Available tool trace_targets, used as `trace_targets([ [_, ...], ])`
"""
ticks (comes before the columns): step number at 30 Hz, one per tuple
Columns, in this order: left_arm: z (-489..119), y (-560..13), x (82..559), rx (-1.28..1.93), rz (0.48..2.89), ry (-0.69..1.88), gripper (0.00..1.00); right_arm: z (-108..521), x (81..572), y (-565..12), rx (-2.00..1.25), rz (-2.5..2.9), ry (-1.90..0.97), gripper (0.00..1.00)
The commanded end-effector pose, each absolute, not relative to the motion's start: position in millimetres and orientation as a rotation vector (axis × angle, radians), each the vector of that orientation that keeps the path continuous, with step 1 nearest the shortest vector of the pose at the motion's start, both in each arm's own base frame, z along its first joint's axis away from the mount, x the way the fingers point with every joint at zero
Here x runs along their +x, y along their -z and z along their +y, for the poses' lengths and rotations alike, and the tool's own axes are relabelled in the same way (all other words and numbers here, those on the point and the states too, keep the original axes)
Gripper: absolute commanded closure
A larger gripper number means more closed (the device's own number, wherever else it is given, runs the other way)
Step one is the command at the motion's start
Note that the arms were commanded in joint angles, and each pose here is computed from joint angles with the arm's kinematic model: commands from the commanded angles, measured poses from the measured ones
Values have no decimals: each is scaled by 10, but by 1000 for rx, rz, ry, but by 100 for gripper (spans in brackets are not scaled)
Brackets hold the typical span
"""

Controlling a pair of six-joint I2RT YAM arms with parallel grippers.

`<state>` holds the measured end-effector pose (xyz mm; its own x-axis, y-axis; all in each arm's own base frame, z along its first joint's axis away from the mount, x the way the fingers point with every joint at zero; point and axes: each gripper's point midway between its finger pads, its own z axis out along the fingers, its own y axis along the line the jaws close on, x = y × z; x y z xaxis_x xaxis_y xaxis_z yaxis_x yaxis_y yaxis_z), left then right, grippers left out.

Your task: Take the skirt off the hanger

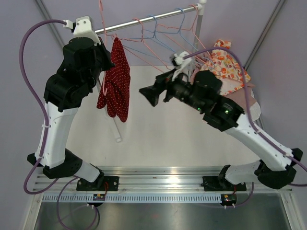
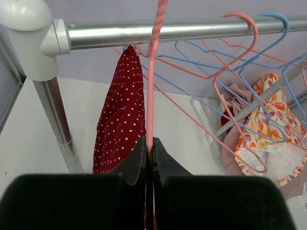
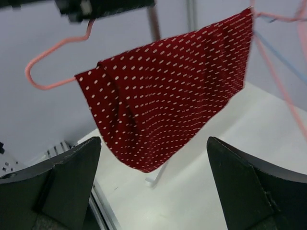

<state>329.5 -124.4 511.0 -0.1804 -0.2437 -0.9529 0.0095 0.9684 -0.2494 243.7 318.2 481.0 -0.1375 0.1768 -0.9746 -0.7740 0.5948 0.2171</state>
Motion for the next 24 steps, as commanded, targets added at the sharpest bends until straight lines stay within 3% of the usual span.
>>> trace_targets([
  [1, -1279, -5381, 3254, -194, 1653, 307, 100, 3562, 2491, -4589, -565, 1533, -768, 1],
  [5, -1257, -5411, 3207, -191, 1645, 315, 100, 3989, 2402, -4435, -574, 1563, -910, 1],
  [14, -1242, -5528, 3041, -200, 1606, 396, 100, 4580, 2403, -4038, -590, 1623, -935, 2],
  [17, -1235, -5531, 3013, -203, 1601, 407, 100, 4650, 2429, -4006, -578, 1621, -937, 35],
  [18, -1232, -5535, 3004, -202, 1600, 409, 100, 4657, 2429, -3995, -575, 1620, -938, 49],
  [19, -1227, -5535, 2994, -204, 1600, 411, 100, 4650, 2434, -4029, -570, 1605, -939, 69],
  [20, -1219, -5538, 2982, -204, 1598, 411, 100, 4640, 2431, -4012, -573, 1603, -935, 81],
  [22, -1192, -5552, 2950, -208, 1591, 413, 100, 4590, 2425, -4047, -564, 1592, -928, 100],
  [24, -1164, -5560, 2928, -209, 1586, 405, 100, 4533, 2426, -3990, -560, 1599, -910, 100],
])
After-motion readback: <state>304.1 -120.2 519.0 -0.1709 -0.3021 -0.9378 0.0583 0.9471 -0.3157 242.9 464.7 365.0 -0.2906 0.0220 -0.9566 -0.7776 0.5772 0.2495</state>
